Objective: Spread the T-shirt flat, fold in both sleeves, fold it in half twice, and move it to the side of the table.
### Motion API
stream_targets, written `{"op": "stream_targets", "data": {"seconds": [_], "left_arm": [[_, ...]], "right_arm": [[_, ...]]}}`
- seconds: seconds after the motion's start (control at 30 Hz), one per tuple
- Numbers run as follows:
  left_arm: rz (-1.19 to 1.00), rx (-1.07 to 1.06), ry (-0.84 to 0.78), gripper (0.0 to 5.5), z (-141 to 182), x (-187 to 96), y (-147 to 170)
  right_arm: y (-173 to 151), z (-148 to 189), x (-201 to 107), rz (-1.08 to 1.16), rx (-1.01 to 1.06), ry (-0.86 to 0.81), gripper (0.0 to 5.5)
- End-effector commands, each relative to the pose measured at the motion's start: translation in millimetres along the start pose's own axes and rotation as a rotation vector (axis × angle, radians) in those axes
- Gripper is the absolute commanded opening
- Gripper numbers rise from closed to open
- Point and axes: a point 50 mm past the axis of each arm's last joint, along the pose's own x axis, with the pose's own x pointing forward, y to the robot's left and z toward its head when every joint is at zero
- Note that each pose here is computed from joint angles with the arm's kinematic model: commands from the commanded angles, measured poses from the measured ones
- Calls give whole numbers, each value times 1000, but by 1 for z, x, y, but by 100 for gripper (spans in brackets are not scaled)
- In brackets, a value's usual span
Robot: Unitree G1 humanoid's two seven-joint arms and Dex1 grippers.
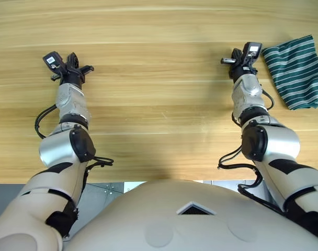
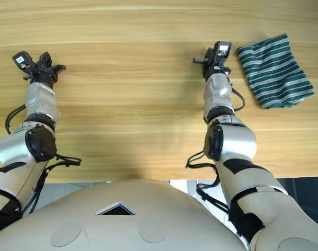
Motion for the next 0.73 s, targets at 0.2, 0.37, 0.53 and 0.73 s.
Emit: {"op": "stream_targets", "data": {"seconds": [0.2,0.37,0.53,0.73], "left_arm": [[72,-5,54,0,-5,-3,12],[83,14,78,0,-7,-4,13],[97,19,95,0,-10,-5,15],[84,22,81,0,-10,-7,18]], "right_arm": [[-17,-13,-4,-139,-23,105,3],[-18,-15,-4,-156,-41,125,3],[-16,-18,-5,-160,-49,139,3],[-17,-24,-8,-177,-60,144,3]]}}
